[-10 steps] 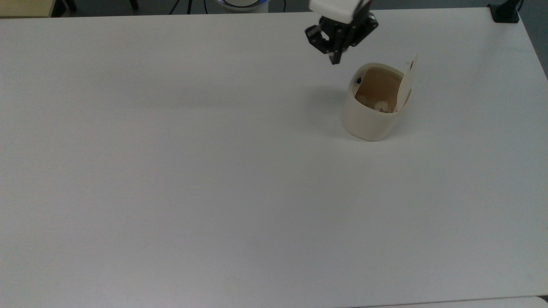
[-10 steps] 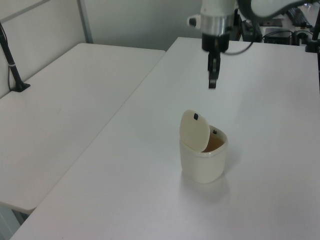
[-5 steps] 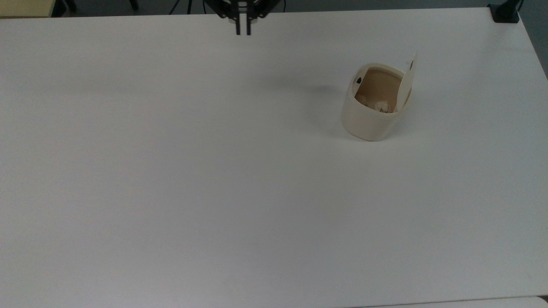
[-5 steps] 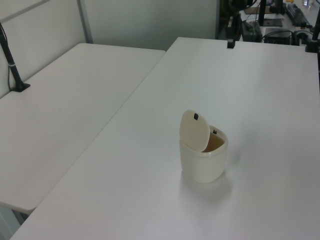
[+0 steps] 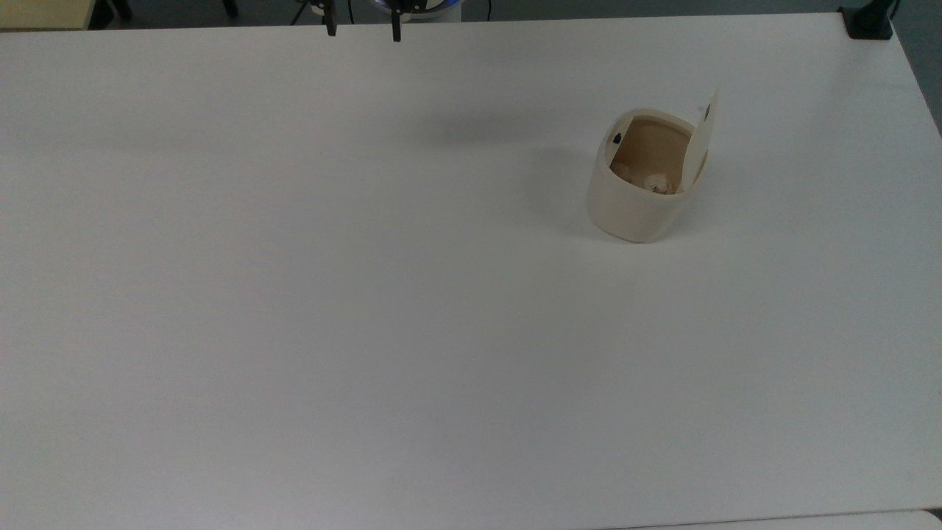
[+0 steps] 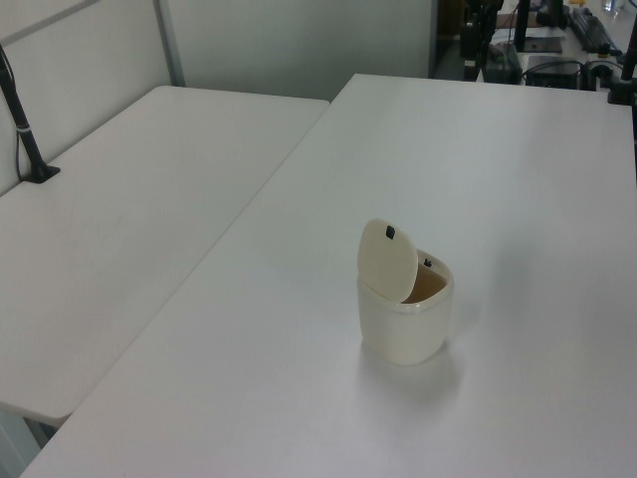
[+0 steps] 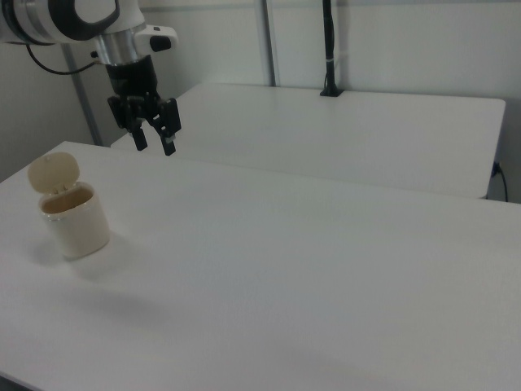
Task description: Open the trash bin
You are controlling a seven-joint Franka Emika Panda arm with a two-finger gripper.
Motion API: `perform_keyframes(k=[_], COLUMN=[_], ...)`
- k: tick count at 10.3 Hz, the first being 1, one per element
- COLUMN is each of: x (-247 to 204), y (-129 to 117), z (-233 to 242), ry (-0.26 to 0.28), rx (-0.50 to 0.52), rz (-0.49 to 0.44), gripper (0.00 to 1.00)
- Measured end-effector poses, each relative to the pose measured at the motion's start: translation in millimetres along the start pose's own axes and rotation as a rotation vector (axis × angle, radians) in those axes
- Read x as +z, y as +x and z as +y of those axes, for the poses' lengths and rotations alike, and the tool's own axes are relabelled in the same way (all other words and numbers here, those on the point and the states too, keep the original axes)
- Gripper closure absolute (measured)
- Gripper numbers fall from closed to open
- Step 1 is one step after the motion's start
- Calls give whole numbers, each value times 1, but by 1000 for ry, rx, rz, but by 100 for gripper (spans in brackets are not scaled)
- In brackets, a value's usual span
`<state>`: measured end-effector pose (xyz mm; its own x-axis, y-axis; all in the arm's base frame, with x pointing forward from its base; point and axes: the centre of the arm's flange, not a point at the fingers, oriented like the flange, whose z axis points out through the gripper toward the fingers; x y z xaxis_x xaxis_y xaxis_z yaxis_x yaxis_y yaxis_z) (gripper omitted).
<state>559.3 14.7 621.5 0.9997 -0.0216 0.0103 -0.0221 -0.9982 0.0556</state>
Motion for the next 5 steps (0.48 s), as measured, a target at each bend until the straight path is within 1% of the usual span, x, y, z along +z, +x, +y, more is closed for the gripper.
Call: perform_keyframes(k=[1,2,5], x=[1,3,4], y=[0,-1,-2], z=[0,0,0], ry=[-21,-46,-54], rx=[-4,-8,-10], rz=[-3,-10,-16], gripper=[15,1,0])
